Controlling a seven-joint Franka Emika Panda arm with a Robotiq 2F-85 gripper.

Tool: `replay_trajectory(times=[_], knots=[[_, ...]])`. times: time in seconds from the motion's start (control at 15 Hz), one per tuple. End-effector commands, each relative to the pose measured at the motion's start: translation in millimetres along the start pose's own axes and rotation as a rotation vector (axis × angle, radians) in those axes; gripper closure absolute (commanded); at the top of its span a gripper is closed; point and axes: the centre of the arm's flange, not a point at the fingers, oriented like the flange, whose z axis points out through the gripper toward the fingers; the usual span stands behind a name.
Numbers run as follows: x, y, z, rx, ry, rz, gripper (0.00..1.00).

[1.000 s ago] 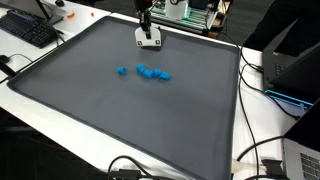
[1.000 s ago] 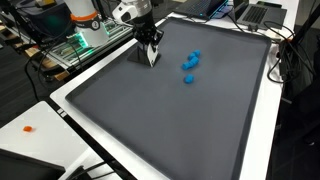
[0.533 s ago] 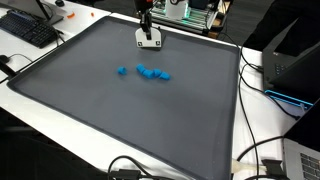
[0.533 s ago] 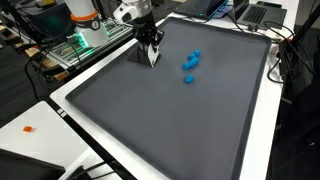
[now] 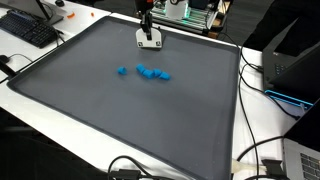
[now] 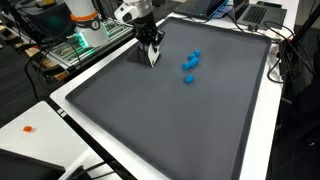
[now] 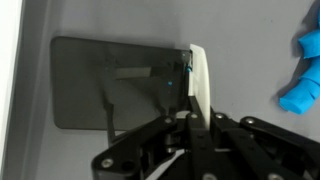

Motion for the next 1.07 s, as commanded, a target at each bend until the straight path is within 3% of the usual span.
replay_trajectory(times=[0.0,0.47,1.0], knots=[[-4,7,-4,-0.003,0.019,0.016,0.99],[-7,10,-21,0.016,0.029,0.018,0.99],[-8,14,-10,0.005,0.009,0.015,0.99]])
